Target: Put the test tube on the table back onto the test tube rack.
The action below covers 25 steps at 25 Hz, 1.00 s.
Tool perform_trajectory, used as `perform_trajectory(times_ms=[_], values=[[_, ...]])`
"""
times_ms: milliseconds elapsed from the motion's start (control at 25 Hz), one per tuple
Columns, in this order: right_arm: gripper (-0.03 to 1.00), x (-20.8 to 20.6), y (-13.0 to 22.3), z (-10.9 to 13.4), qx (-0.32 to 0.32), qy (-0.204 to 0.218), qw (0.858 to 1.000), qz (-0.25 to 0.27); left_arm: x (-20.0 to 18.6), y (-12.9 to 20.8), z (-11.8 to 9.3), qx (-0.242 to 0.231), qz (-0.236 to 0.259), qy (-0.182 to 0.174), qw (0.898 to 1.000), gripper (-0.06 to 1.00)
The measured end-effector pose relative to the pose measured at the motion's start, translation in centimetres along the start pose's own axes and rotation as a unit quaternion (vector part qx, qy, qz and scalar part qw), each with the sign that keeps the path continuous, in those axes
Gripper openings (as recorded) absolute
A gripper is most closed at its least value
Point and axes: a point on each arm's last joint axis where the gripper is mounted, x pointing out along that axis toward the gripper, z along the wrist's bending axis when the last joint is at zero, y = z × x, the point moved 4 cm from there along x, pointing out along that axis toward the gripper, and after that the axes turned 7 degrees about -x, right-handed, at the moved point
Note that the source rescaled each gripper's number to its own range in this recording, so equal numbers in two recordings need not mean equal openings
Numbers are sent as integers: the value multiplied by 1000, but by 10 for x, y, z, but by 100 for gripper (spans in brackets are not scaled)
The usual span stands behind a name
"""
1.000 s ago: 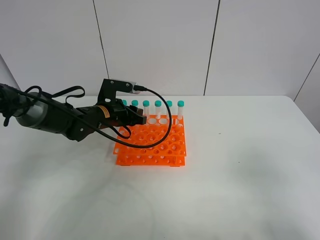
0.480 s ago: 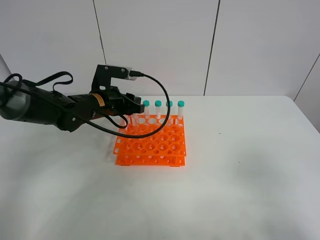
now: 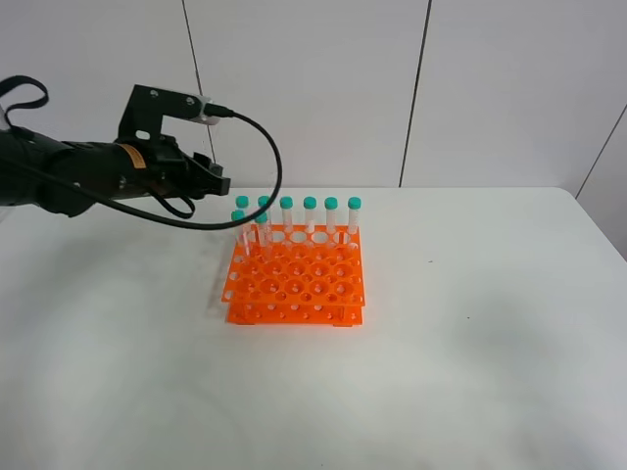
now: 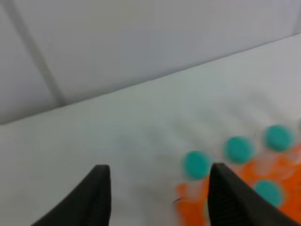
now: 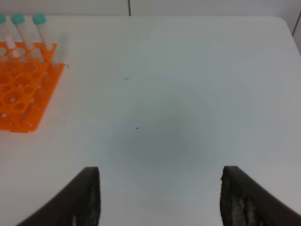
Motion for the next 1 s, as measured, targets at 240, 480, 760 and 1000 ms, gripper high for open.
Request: perform_trajectory(times_ms=[240,480,760,1000], values=[[59,0,0,0,0,0,1000,0,-18,11,54,-59,12,-65,996,34],[59,0,0,0,0,0,1000,0,-29,33,73,-93,31,-94,991,34],[59,0,0,0,0,0,1000,0,-49,36,73,-74,36,-105,991,34],[59,0,0,0,0,0,1000,0,-73,45,67,-76,52,-102,991,34]])
